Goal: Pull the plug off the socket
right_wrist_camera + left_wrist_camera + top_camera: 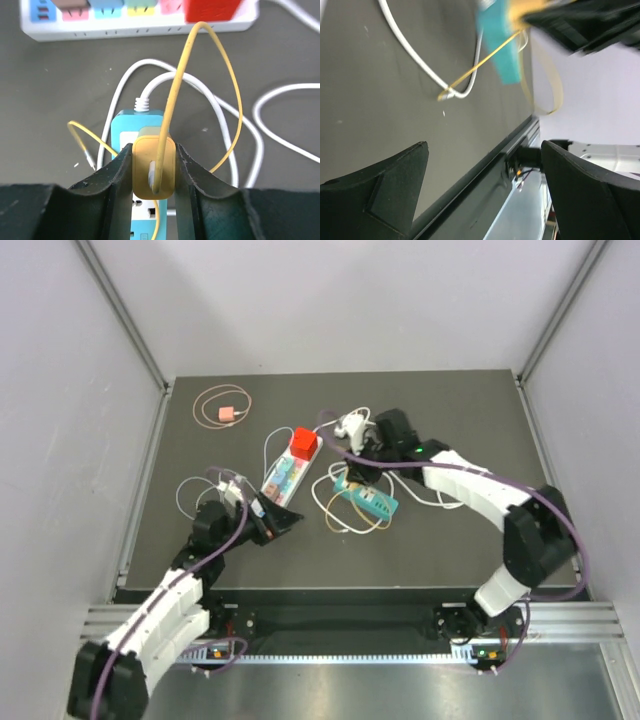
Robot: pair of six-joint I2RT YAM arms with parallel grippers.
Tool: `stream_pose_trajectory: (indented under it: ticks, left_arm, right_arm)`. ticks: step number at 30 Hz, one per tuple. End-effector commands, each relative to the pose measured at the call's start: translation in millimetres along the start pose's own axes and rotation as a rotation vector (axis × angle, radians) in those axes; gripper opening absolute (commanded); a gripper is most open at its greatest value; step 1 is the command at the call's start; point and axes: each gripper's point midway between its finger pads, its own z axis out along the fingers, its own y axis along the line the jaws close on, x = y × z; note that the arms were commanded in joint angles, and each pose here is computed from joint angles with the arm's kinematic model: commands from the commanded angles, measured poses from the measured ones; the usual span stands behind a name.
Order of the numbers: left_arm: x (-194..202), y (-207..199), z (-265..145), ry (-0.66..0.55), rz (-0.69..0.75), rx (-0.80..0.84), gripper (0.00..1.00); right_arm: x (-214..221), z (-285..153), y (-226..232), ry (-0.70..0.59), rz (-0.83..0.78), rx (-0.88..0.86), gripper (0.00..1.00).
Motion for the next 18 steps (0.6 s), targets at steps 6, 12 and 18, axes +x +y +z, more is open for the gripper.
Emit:
stream_pose_trajectory:
  ticks: [6,12,18]
  left_arm:
    - [-11.2,-64.3,59.3,-0.1,0.109,0.137,0.98]
    - [14.0,-93.2,111.8,-0.036,0.155,0.145,0.96]
    - [31.7,-89.6,148.8,-0.007,0.161,0.11,0.92]
  right_arm:
    - [-30.9,-69.8,3.4,-0.339,0.112,-0.122,0.0]
    - [-30.2,-82.6,-10.7,-0.418,0.251,-0.053,0.0]
    - [-32.8,-94.1,-4.6,-0.467,0.27,-0.069,0.0]
